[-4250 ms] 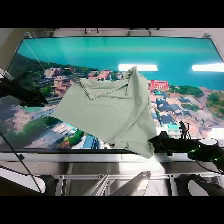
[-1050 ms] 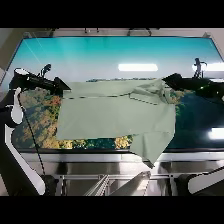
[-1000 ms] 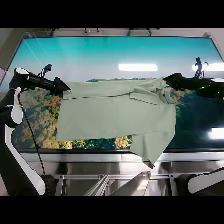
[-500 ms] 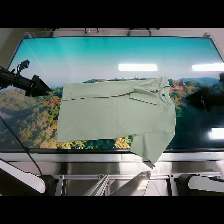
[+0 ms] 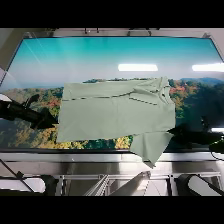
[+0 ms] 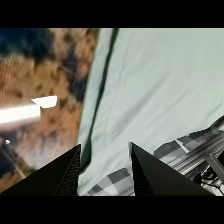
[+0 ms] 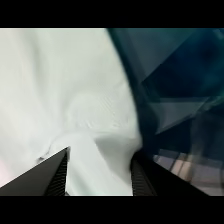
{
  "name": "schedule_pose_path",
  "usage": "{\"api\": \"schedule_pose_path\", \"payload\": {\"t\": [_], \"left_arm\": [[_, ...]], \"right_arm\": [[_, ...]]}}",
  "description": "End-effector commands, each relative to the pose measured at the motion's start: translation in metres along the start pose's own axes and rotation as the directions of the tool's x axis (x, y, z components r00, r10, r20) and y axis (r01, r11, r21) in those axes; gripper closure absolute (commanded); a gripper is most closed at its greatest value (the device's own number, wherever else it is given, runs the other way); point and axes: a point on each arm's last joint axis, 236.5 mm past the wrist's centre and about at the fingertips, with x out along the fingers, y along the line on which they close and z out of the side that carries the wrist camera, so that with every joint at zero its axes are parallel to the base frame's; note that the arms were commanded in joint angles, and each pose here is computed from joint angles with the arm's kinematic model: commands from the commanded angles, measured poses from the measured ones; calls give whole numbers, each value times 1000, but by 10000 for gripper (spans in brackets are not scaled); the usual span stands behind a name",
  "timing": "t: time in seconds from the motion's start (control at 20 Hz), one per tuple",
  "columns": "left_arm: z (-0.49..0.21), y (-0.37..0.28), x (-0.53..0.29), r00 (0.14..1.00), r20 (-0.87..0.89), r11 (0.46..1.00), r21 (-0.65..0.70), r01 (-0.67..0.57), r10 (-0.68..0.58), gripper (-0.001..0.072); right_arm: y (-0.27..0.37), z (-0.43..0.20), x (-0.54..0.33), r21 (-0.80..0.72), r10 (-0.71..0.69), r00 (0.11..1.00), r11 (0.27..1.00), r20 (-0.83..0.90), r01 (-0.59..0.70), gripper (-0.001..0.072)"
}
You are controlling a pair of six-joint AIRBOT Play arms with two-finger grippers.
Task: Fold the shirts.
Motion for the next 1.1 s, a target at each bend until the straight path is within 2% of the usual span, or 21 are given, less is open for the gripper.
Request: {"api": "schedule_pose_path", "payload": {"t": [0.0, 0.15, 0.2, 0.35, 0.4, 0.45, 0.5, 0.6, 0.8, 0.9, 0.95, 1.05], "left_arm": [[-18, 17, 28, 1000, -6, 999, -49, -18, 17, 372], [-18, 21, 43, 999, -6, 998, -53, -38, 38, 372], [-17, 17, 47, 999, -19, 999, -39, -36, 35, 412], [0, -6, 55, 1000, -15, 1000, 11, -2, 2, 421], [3, -13, 59, 1000, -27, 999, 36, -7, 8, 612], [5, -16, 60, 999, -36, 998, 58, -12, 14, 685], [7, -19, 60, 999, -41, 998, 69, -12, 15, 685], [12, -21, 56, 999, -31, 997, 78, -14, 16, 685], [17, -17, 38, 1000, -12, 999, 47, 13, -12, 685], [17, -13, 33, 1000, -2, 999, 24, 28, -28, 685], [16, -11, 33, 999, -1, 999, 13, 34, -34, 685], [10, -10, 37, 999, -17, 999, 3, 40, -40, 684]], "right_arm": [[-8, -23, 30, -5, -19, 997, 1000, -72, 19, 251], [6, -37, 43, -61, -5, 993, 998, -119, -2, 251], [9, -38, 44, -69, 0, 993, 998, -120, -9, 251], [11, -44, 42, -74, 10, 989, 997, -146, -21, 251], [11, -50, 41, -80, 8, 985, 997, -170, -22, 251], [9, -55, 40, -88, 2, 982, 996, -190, -19, 253], [9, -59, 39, -92, 1, 978, 996, -209, -20, 260], [12, -70, 36, -112, 14, 967, 993, -255, -44, 414], [24, -84, 15, -81, 98, 942, 988, -322, -130, 421], [24, -72, 8, -80, 110, 957, 987, -267, -136, 634], [29, -67, 7, -82, 125, 962, 985, -242, -149, 687], [46, -60, 5, -73, 187, 961, 976, -205, -205, 691]]}}
